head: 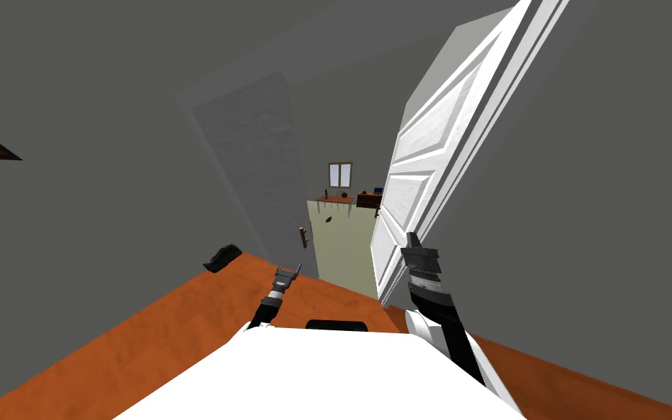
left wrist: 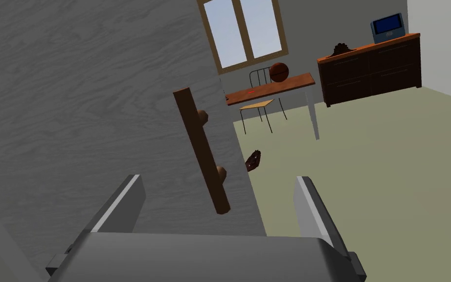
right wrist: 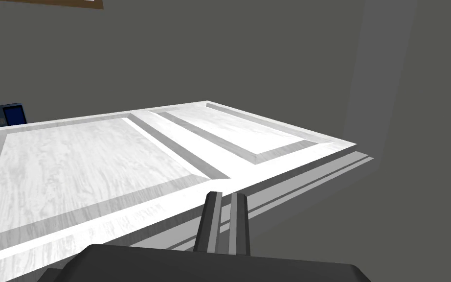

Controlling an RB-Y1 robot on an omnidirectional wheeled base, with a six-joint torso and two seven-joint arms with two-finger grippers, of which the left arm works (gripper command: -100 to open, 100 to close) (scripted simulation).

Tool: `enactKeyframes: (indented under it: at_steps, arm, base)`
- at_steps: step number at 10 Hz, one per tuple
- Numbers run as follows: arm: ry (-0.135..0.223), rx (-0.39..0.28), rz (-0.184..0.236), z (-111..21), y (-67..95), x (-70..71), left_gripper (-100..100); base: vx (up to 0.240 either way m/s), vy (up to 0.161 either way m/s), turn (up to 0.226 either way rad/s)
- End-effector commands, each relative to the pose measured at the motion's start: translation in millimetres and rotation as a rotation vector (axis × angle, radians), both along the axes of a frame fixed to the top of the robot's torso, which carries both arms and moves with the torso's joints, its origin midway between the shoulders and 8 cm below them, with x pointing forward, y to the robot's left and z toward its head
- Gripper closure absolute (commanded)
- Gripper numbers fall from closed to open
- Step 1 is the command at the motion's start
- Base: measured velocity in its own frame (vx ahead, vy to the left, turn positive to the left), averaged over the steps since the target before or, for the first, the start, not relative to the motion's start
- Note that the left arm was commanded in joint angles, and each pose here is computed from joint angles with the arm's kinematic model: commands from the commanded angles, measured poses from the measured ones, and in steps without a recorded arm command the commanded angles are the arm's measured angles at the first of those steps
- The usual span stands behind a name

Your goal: Push the door open

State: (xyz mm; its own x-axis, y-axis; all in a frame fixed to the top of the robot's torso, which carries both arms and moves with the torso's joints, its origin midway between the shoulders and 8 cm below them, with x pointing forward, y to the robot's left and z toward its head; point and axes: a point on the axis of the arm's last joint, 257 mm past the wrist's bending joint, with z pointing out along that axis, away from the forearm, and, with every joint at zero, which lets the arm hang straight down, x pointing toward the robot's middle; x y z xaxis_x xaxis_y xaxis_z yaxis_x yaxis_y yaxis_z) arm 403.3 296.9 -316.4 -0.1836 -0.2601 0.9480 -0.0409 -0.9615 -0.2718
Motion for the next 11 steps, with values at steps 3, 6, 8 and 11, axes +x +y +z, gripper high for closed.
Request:
enactKeyframes:
  at_steps: [3, 6, 8, 11]
  arm:
    - [0.042, -0.062, -0.002, -18.0, 12.0, -5.8, -100]
    - [0.072, -0.104, 0.0, -30.6, 21.1, -10.1, -100]
    - [0.091, -0.131, 0.003, -38.5, 27.5, -13.2, -100]
    - [0.122, -0.176, 0.009, -51.2, 38.8, -18.8, -100]
  base:
    - [0.061, 0.07, -0.131]
    - [0.064, 0.071, -0.107]
    - [0.048, 0.066, -0.109]
    - [0.053, 0.073, -0.119]
